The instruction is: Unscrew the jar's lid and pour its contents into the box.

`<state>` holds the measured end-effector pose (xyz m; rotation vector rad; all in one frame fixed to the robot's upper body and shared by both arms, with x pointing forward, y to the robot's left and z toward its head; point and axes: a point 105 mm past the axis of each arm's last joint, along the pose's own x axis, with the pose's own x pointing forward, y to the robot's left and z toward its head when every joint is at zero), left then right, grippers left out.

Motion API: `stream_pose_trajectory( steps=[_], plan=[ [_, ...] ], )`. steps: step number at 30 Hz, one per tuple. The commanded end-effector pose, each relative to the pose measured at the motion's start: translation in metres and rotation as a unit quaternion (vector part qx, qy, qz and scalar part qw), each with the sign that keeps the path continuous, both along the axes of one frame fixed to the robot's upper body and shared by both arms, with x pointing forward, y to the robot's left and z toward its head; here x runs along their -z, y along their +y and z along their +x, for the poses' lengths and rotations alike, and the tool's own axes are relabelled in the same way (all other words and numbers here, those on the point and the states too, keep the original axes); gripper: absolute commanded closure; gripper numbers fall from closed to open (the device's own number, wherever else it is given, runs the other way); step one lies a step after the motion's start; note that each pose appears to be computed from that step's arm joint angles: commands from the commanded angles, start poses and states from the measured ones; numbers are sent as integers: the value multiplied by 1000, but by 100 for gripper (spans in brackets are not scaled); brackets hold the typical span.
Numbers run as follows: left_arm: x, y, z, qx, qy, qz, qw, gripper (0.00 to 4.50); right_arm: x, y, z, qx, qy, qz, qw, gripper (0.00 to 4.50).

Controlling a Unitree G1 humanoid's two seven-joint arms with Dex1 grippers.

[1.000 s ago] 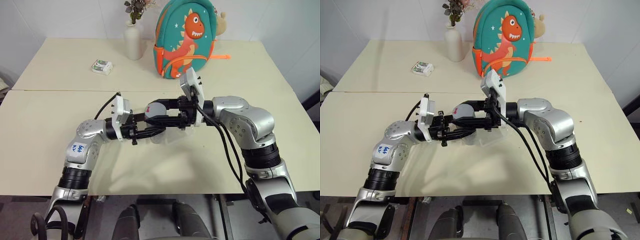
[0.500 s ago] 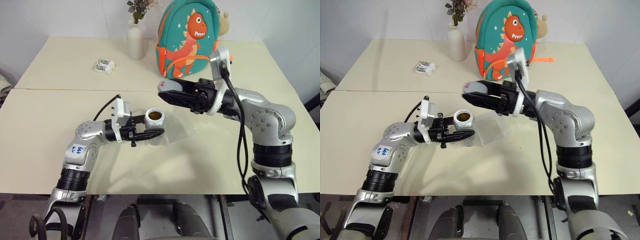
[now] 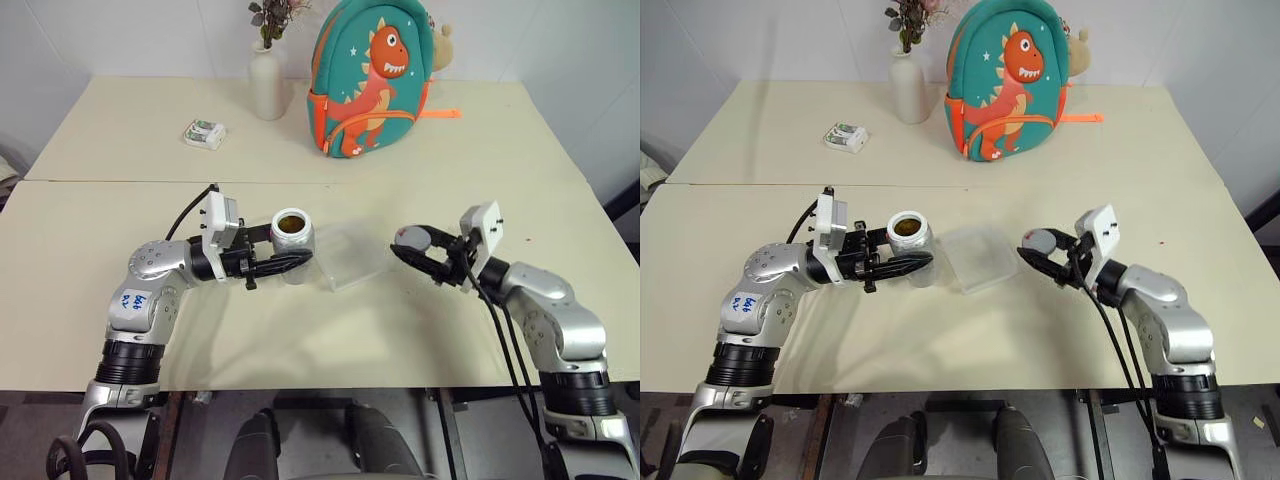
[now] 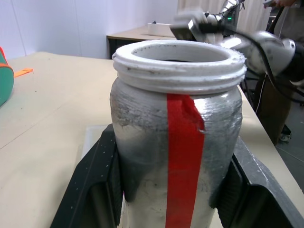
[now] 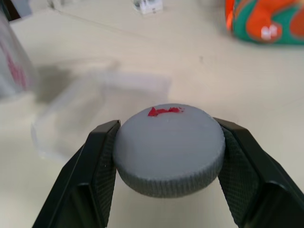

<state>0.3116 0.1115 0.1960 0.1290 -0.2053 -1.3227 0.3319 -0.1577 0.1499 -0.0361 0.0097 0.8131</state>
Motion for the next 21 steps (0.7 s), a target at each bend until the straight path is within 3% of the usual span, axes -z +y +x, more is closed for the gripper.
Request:
stream_pose_trajectory(
  steps=[1,8,11,14,21],
  plan=[
    [-14,2,-2,2,-27,-10,1000,250,8,-15,3,43,-10,13,999,188],
    [-15,5,-3,-2,-28,-12,1000,250,33,-50,10,115,4,6,993,188],
    [-16,7,-2,-6,-30,-12,999,250,34,-53,10,114,9,11,993,94],
    [-17,7,0,-7,-31,-12,999,250,26,-53,10,110,-1,20,994,2],
    [-18,11,3,-12,-28,-6,1000,250,-28,-48,-4,50,-63,-11,997,2]
  ],
)
